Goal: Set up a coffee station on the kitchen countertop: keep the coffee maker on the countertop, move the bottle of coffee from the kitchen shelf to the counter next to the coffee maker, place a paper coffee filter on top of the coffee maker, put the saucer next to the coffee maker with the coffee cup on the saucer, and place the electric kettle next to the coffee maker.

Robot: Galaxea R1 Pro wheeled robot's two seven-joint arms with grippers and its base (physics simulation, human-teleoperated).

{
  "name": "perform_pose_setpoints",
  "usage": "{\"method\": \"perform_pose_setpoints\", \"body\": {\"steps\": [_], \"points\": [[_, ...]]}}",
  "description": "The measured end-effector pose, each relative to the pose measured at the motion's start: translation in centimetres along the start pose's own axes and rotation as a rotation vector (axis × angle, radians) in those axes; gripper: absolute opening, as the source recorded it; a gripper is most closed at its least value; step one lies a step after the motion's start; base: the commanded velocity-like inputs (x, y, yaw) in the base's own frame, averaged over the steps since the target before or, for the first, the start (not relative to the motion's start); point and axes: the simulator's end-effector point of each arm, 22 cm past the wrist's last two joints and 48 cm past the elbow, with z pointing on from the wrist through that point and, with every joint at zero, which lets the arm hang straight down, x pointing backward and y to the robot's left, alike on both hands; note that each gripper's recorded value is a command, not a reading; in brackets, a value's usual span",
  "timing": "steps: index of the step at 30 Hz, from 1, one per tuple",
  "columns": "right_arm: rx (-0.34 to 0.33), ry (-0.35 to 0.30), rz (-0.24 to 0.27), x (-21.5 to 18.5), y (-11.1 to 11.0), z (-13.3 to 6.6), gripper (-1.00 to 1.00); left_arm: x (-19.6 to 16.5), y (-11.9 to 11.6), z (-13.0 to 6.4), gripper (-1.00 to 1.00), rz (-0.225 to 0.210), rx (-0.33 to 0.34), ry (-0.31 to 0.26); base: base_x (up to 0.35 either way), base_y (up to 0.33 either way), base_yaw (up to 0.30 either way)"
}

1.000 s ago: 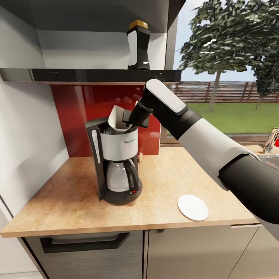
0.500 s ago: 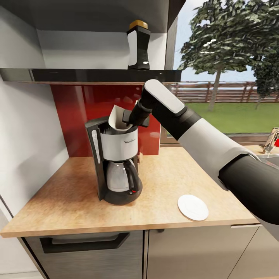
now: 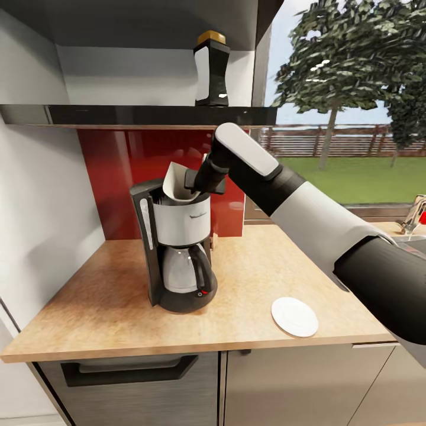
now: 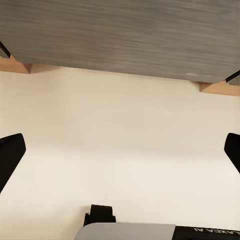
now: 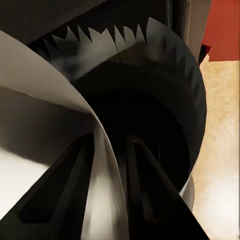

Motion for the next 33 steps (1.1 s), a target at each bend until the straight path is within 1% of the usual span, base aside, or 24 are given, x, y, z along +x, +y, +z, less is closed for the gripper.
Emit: {"method": "perform_pose_setpoints", "body": {"steps": [6,11,33], "points": [[0.0,-0.003,-0.006,0.01,0.09,-0.05,-1.0,0.0,0.0,0.0,1.0,0.0,0.0,0.0,0.0,0.0,0.0],[-0.018,-0.011,-0.02,0.01,0.89,-0.5,-1.0,0.01,-0.01,0.0,1.0,0.0,0.0,0.0,0.0,0.0,0.0],[-0.013,-0.012,-0.029,0.1,0.9,-0.46,-1.0,0.01,-0.03,0.0,1.0,0.001,0.001,0.0,0.0,0.0,0.0]]}}
